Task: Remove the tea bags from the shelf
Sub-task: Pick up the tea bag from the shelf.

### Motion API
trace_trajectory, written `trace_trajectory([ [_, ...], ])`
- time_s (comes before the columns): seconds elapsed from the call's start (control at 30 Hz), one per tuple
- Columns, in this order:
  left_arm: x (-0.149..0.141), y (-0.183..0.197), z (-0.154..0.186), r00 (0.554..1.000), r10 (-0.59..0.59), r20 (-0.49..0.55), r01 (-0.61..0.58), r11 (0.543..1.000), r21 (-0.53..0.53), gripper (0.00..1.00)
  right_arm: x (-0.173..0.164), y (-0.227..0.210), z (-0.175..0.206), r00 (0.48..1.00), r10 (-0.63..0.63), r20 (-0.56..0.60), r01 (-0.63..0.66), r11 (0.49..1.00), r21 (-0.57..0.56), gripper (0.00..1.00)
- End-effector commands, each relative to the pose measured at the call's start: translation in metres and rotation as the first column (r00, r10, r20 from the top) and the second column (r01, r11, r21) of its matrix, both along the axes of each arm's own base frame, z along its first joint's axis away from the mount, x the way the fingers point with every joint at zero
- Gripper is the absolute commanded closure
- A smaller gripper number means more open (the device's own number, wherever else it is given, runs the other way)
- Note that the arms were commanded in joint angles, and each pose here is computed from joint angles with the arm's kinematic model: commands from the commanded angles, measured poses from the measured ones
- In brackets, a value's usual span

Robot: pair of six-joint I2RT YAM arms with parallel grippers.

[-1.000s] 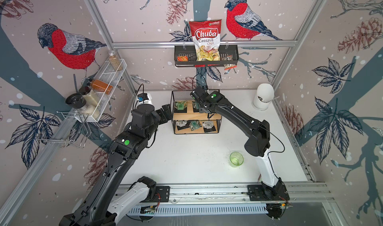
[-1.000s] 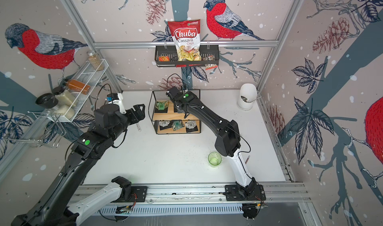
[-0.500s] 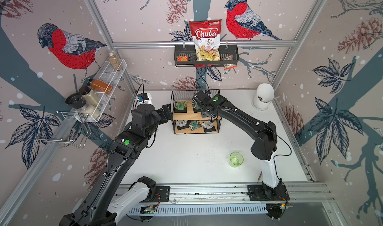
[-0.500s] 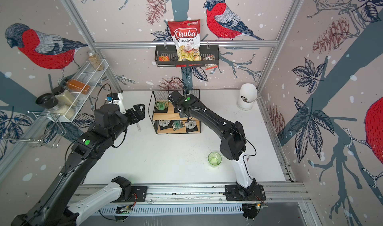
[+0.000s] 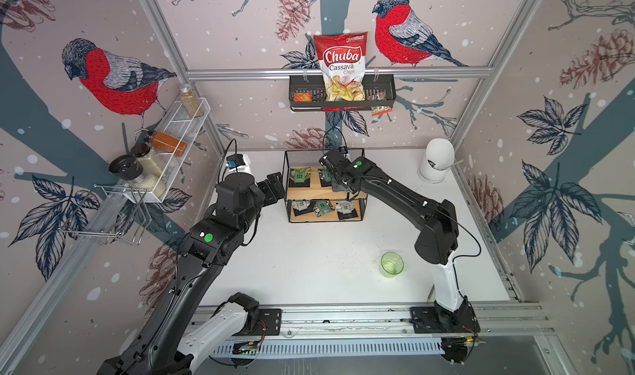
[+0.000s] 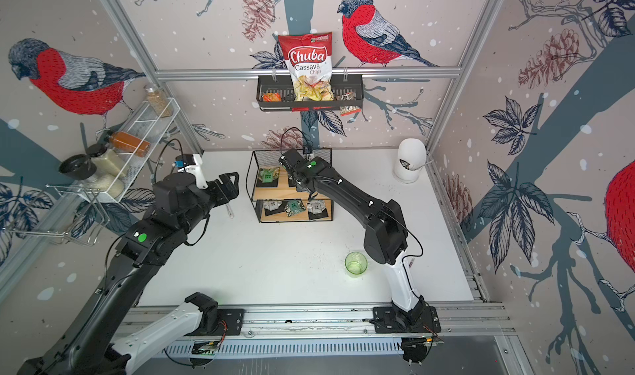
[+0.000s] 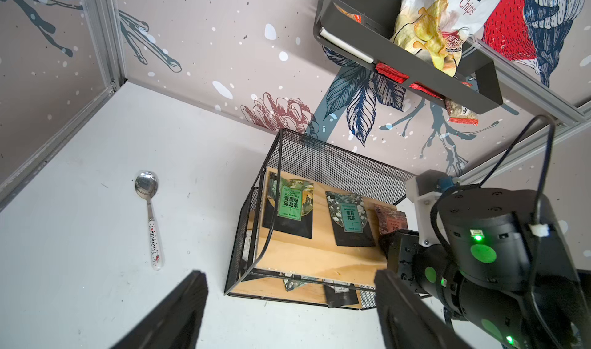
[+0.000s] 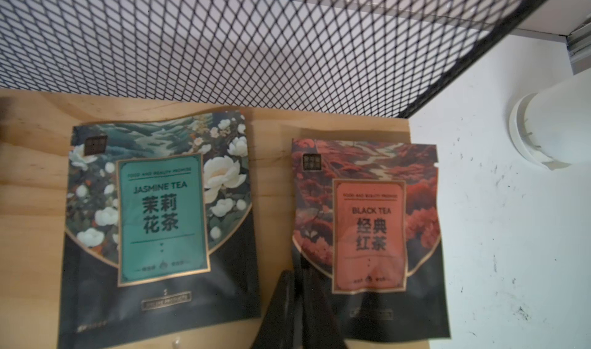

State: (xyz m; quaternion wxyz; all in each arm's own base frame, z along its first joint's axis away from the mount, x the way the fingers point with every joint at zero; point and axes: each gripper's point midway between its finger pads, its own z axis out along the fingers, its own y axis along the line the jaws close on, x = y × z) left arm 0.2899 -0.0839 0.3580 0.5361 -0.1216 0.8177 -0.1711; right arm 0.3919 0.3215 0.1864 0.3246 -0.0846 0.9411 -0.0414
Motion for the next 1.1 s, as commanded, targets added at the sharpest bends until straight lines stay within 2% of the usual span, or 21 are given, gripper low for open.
trace_trajectory([
  [0.0, 0.001, -0.002, 0.008, 1.0, -0.011, 0.027, 0.011, 1.0, -0.014, 0.15, -0.009, -0.004, -0.007, 0.999, 0.017, -0.036, -0.018, 0.999, -0.045, 0.97],
  [0.03, 0.001, -0.002, 0.008, 1.0, -0.011, 0.028, 0.011, 1.0, -0.014, 0.15, -0.008, -0.003, -0.005, 0.999, 0.017, -0.028, -0.018, 0.999, -0.047, 1.0],
  [0.37, 0.002, -0.003, 0.007, 0.999, -0.013, 0.03, 0.013, 1.0, -0.011, 0.16, -0.022, 0.021, 0.033, 0.996, 0.067, 0.05, -0.066, 0.998, -0.017, 1.0],
  [0.6, 0.004, -0.004, 0.001, 1.0, -0.014, 0.02, 0.014, 1.0, -0.01, 0.17, -0.03, 0.023, 0.063, 0.993, 0.064, 0.1, -0.067, 0.997, 0.032, 1.0],
  [0.87, 0.006, -0.006, -0.005, 1.0, -0.019, 0.013, 0.019, 1.0, -0.009, 0.17, -0.046, 0.029, 0.115, 0.979, 0.096, 0.178, -0.121, 0.984, 0.132, 1.0],
  [1.07, 0.007, -0.01, -0.011, 0.999, -0.035, 0.002, 0.035, 0.999, -0.018, 0.19, -0.058, 0.01, 0.164, 0.964, 0.064, 0.257, -0.12, 0.97, 0.21, 1.0],
])
